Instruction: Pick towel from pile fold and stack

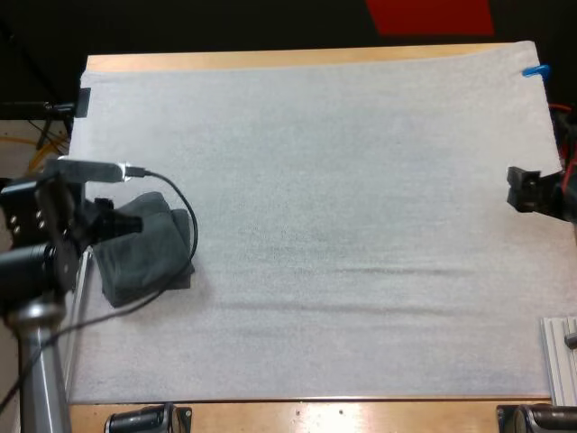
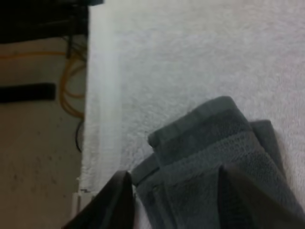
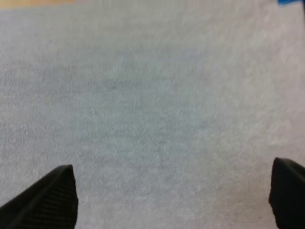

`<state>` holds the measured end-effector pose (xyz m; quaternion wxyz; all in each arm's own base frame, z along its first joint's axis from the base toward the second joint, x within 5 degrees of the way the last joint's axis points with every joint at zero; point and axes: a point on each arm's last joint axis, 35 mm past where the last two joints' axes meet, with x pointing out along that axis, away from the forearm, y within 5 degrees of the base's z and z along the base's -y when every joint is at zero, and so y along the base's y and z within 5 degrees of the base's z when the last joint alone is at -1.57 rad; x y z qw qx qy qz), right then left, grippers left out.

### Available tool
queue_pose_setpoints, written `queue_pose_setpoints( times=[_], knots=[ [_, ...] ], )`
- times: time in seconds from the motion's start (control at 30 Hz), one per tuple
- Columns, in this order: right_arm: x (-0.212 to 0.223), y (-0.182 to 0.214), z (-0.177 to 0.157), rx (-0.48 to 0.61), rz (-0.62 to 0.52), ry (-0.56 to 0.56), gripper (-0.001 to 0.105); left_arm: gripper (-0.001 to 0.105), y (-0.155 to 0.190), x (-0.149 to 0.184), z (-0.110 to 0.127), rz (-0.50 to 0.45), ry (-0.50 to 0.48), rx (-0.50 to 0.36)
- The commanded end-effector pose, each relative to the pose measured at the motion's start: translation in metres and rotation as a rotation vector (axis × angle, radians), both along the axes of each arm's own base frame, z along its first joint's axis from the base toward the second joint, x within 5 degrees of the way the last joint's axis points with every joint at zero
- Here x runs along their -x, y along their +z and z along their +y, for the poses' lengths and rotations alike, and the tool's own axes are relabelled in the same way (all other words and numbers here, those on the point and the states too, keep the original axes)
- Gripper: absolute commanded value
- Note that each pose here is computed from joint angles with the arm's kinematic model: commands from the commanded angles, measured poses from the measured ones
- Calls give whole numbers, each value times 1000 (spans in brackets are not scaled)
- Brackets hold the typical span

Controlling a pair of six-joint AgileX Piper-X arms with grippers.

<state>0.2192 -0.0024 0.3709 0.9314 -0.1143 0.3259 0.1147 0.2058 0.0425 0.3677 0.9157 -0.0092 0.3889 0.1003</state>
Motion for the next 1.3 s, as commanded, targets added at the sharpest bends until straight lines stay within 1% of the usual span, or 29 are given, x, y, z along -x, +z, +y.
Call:
queue_pose_setpoints(
  times=[0.0,0.07,0.13,0.17,0.23,0.27,0.37,0.43,0.47,0.57,0.63,0.73,0.87,0.93,1.0,1.1,1.17,1.27],
  knots=[
    [8,7,0,24,-28,22,79,40,7,6,-2,-24,-7,-14],
    [19,13,0,33,-49,29,79,40,17,17,-8,-72,-43,-7],
    [34,21,1,35,-73,29,79,40,26,29,-18,-128,-111,14],
    [38,22,1,35,-77,29,79,40,29,33,-21,-143,-128,19],
    [55,30,2,38,-109,26,79,40,36,44,-31,-190,-200,35],
    [60,32,2,39,-119,26,79,40,38,47,-33,-202,-215,41],
    [87,41,4,35,-182,51,79,40,48,67,-43,-263,-272,46],
    [107,45,5,35,-244,68,79,40,52,86,-48,-295,-313,45],
    [112,45,6,34,-254,72,79,40,53,90,-48,-298,-319,45],
    [143,44,7,38,-346,75,79,40,57,118,-50,-348,-343,42],
    [166,39,8,43,-406,74,79,40,60,139,-49,-404,-345,36],
    [195,29,10,40,-487,88,79,40,59,168,-47,-461,-346,29],
    [221,13,11,15,-559,79,79,40,46,193,-46,-489,-345,24],
    [233,2,12,-38,-587,55,79,40,34,207,-45,-489,-345,24],
    [228,-6,11,-72,-554,41,79,40,25,218,-45,-489,-345,24],
    [227,-11,11,-117,-512,25,79,40,7,231,-44,-451,-344,29],
    [225,-13,12,-125,-505,41,79,40,-3,238,-44,-429,-344,31],
    [222,-17,12,-113,-496,44,79,40,-19,246,-43,-364,-333,36]
  ],
)
